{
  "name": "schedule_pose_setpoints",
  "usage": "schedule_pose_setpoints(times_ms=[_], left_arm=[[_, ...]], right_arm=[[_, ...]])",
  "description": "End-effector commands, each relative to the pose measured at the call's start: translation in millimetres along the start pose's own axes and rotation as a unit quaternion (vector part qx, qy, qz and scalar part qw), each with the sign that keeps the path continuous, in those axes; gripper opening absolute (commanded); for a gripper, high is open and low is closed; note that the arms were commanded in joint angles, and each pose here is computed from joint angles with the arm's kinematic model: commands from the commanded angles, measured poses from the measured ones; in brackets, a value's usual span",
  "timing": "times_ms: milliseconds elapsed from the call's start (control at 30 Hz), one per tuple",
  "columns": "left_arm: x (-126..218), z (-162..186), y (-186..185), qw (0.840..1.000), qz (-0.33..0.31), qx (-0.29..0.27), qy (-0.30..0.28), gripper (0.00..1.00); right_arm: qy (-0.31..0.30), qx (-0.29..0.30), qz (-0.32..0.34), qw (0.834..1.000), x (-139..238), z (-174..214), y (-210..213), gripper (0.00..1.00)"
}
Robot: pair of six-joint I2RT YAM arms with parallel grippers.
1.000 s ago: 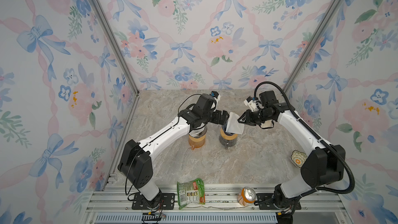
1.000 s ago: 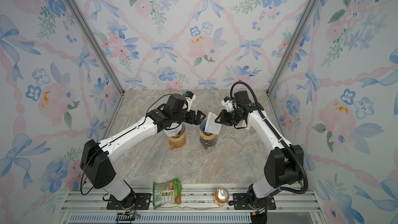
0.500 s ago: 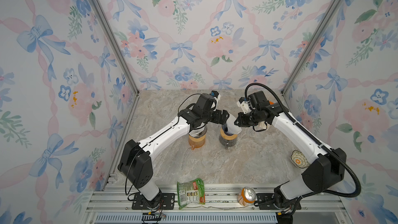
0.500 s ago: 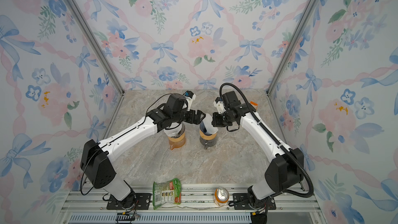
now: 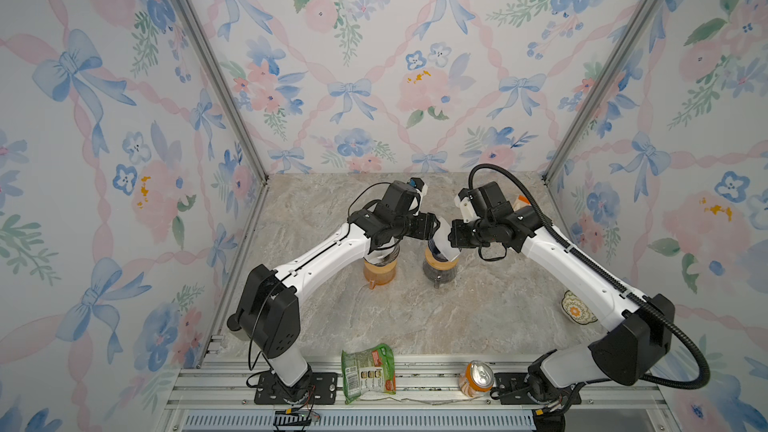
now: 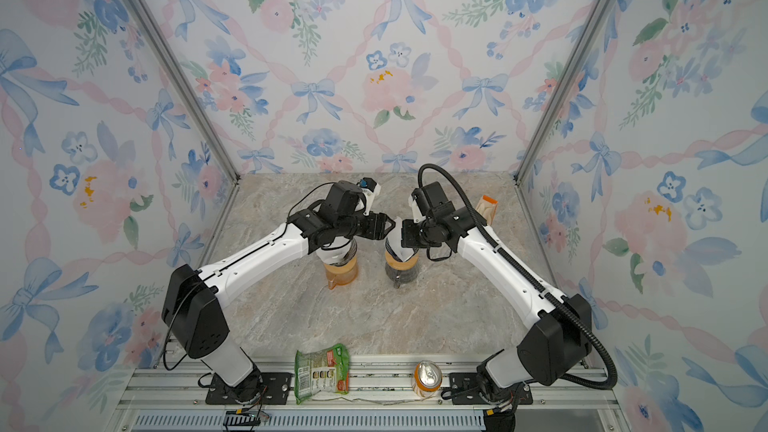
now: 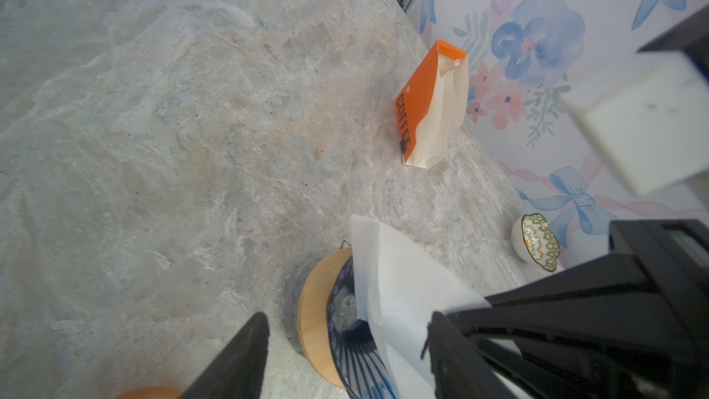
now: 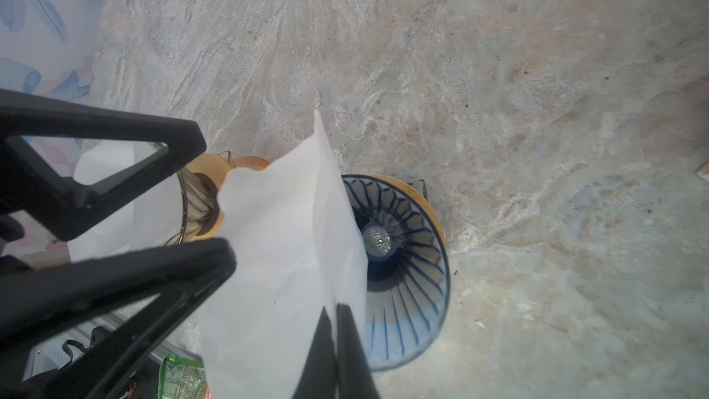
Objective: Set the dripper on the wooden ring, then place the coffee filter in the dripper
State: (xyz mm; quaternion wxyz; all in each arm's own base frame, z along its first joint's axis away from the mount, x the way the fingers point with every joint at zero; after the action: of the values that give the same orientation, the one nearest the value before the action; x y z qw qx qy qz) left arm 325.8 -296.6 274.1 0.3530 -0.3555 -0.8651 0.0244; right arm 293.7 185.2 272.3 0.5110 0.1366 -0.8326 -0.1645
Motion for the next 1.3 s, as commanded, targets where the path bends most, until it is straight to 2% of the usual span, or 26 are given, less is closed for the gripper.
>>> schedule_pose_setpoints(times_ms=[0, 400, 633, 833, 933, 1033, 1267], left_arm=[[-6.6, 3.9, -2.8, 1.000, 0.013, 0.003, 0.010, 0.61], [-19.7, 10.5, -5.0, 0.999, 0.032, 0.008, 0.030, 0.53], [-26.4, 17.0, -1.4, 0.999, 0.022, 0.010, 0.040, 0.48], [-32.1, 22.0, 2.2, 0.999, 0.016, 0.011, 0.048, 0.42], [-34.3, 23.4, 3.8, 0.999, 0.014, 0.010, 0.051, 0.31], [-35.9, 24.7, 5.2, 0.998, 0.013, 0.010, 0.053, 0.30], [-36.8, 24.8, 7.1, 0.999, 0.008, 0.001, 0.053, 0.31]], right_arm=[[-0.014, -0.017, 0.009, 1.000, -4.1, -0.7, -1.7, 0.00], [-0.038, -0.066, 0.014, 0.997, -7.7, 1.4, -8.5, 0.00], [-0.033, -0.059, 0.007, 0.998, -8.3, 2.2, -6.7, 0.00], [-0.022, -0.050, 0.027, 0.998, -7.9, 2.6, -12.8, 0.05], [-0.027, -0.047, 0.035, 0.998, -7.3, 2.7, -15.2, 0.08], [-0.028, -0.037, 0.040, 0.998, -7.2, 2.6, -16.0, 0.14], [-0.022, -0.028, 0.056, 0.998, -6.6, 1.7, -21.7, 0.17]])
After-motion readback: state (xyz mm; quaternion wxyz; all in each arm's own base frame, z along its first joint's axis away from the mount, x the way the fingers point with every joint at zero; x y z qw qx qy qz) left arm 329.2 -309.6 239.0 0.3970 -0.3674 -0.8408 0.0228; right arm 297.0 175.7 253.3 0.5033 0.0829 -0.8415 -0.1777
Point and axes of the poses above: each gripper's point midway between its finger pads, its own x axis back along the fingers, its own y axis along the line the jaws close on, z = x × y, the point moved 7 cm from there along x, back along the fingers, and after that the axes turned 9 degrees about -x, right-handed, at the moved point
